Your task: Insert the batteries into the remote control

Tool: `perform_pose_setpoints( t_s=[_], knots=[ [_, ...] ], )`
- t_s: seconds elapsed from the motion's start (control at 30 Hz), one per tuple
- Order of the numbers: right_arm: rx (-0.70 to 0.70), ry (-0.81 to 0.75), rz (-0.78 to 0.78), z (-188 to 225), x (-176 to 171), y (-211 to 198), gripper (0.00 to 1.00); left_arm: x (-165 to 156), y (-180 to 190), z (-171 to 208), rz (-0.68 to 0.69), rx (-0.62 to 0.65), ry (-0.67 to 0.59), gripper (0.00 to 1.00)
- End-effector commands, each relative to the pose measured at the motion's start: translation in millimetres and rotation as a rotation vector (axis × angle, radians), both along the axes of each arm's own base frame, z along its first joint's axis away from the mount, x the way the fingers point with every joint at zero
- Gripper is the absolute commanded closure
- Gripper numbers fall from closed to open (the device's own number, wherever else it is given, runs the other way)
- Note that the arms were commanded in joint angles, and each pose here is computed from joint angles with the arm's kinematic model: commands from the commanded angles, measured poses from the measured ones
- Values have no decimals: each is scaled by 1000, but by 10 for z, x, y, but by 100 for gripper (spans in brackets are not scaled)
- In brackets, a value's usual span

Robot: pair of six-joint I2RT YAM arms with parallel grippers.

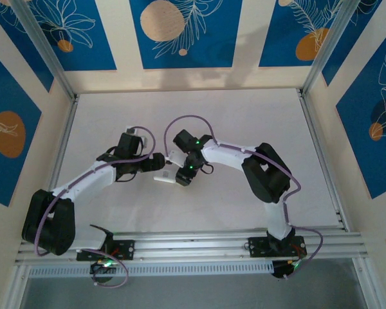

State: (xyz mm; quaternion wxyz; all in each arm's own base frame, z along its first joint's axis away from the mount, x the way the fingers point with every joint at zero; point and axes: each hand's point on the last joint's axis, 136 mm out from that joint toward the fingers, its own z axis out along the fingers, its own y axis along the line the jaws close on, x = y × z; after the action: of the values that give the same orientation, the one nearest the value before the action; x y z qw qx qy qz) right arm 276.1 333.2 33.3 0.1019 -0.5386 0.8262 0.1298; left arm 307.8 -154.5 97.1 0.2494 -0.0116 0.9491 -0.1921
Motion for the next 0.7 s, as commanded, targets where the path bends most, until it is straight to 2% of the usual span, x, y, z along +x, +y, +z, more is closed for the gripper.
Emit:
perform_pose_setpoints(
  t_s=[0.0, 0.4, 0.67],
  knots=[
    [-4, 15, -6, -86, 21, 35, 42, -49, -92, 53, -41, -35, -4, 1],
    [-3, 34, -23, -112, 3, 47, 35, -44, -96, 38, -39, -39, -2, 1],
    [95, 16, -64, 298, 8, 98, 29, -51, -109, -10, -42, -40, 11, 1]
  ],
)
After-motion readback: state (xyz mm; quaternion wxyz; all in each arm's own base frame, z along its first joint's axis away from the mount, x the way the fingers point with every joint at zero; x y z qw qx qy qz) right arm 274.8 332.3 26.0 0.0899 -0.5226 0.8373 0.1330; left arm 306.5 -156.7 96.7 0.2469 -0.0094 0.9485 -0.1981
